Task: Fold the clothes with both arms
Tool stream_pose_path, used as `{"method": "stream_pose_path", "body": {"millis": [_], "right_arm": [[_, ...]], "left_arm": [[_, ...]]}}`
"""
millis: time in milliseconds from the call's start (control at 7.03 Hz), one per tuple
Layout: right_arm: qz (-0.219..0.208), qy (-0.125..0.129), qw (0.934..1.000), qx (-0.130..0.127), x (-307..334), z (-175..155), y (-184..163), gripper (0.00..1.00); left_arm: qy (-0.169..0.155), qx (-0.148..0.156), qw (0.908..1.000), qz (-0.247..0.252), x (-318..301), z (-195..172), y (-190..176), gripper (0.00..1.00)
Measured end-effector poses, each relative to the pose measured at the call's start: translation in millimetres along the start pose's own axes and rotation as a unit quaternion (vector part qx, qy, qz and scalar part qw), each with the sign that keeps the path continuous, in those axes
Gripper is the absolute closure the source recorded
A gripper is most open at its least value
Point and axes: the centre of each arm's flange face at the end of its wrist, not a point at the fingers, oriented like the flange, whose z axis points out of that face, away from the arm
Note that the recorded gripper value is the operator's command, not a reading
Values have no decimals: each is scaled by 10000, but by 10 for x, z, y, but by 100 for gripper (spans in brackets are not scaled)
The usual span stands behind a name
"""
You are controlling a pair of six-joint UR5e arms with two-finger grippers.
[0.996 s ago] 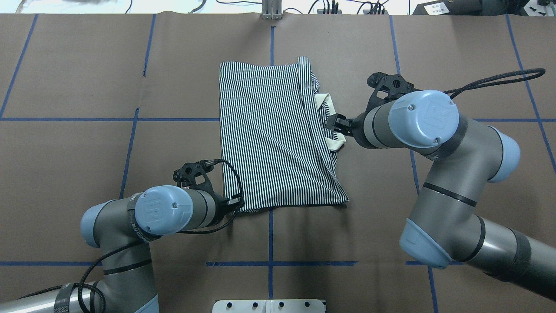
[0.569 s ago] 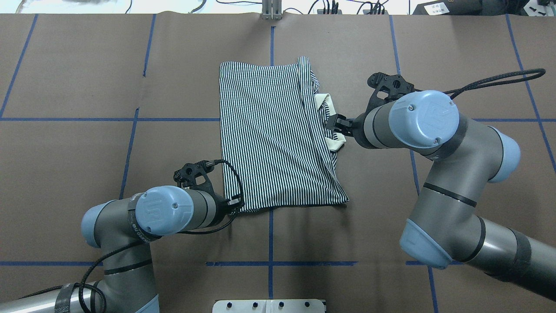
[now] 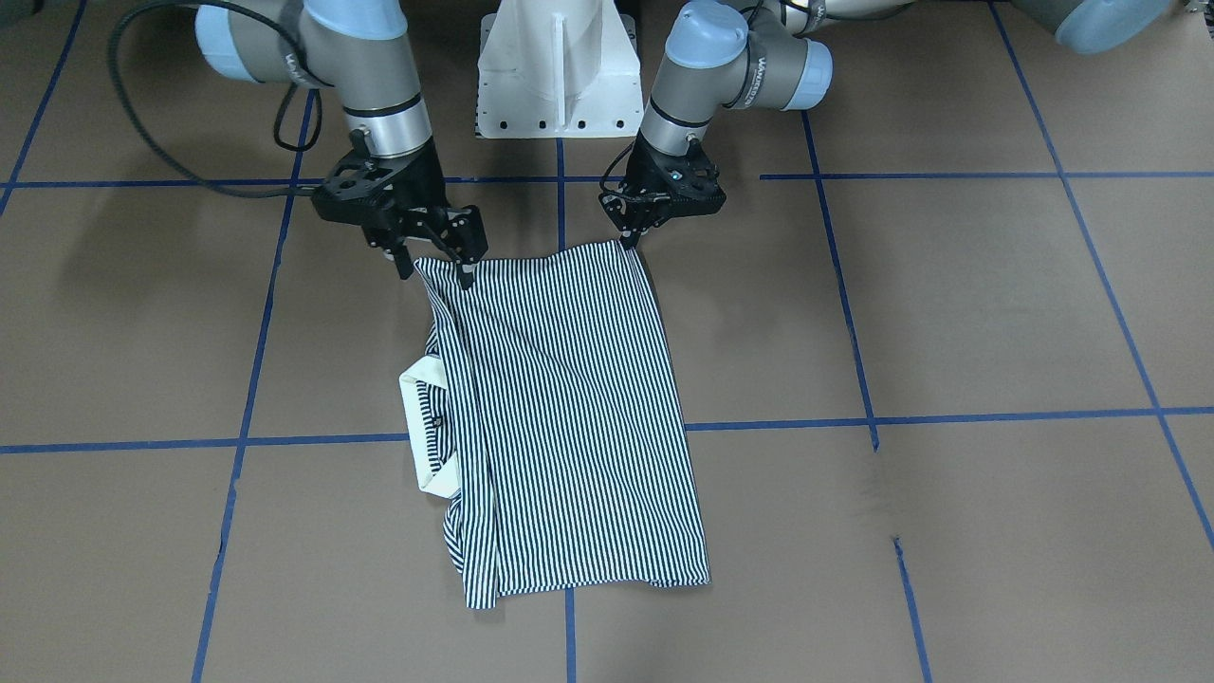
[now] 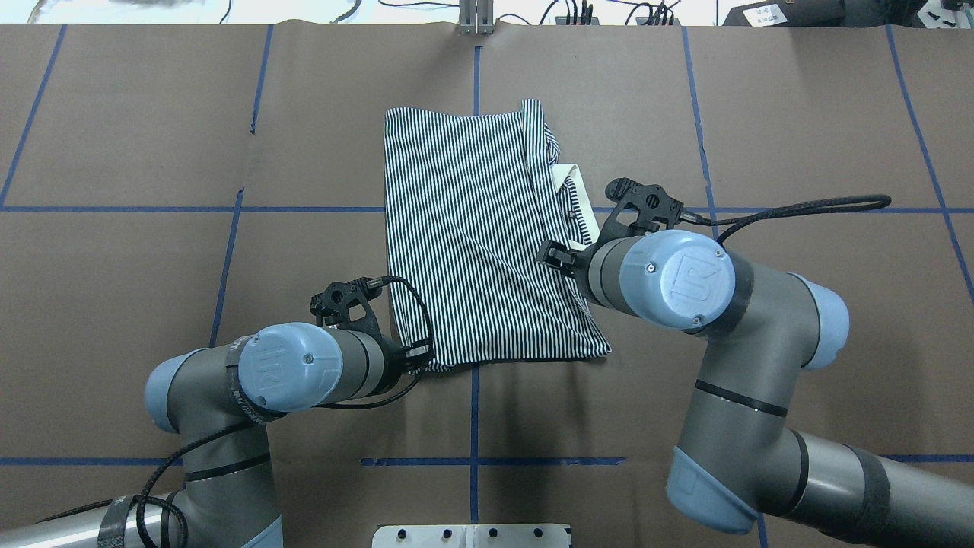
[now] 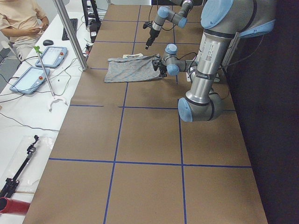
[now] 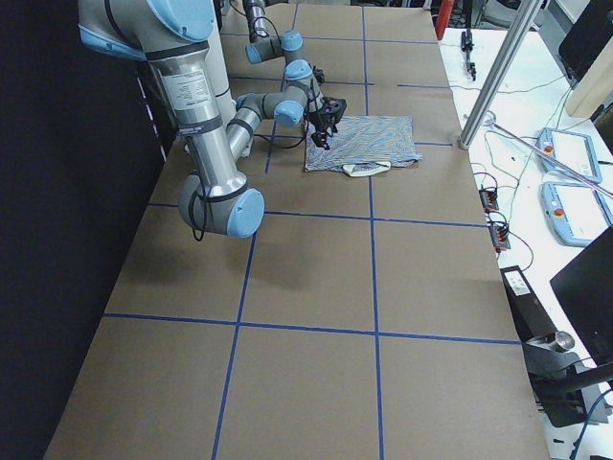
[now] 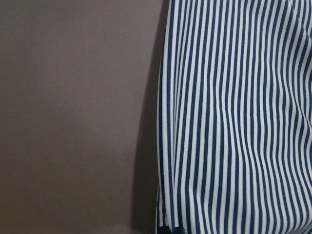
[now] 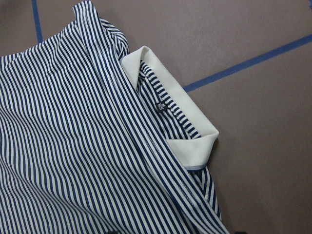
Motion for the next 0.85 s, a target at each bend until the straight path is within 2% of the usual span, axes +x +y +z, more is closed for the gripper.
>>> {"method": "stream_pose_path", "body": {"millis": [285, 427, 854], "right_arm": [[359, 290, 9989, -53, 8, 326, 218, 30], [548, 414, 9976, -34, -2, 474, 289, 38], [988, 694, 9927, 43, -68, 601, 486, 38]], "left_arm": [[2, 1, 10000, 11, 0, -2, 4, 100], [0, 1, 10000, 12, -3, -1, 5, 100], [3, 7, 10000, 8, -1, -2, -3, 100]]}}
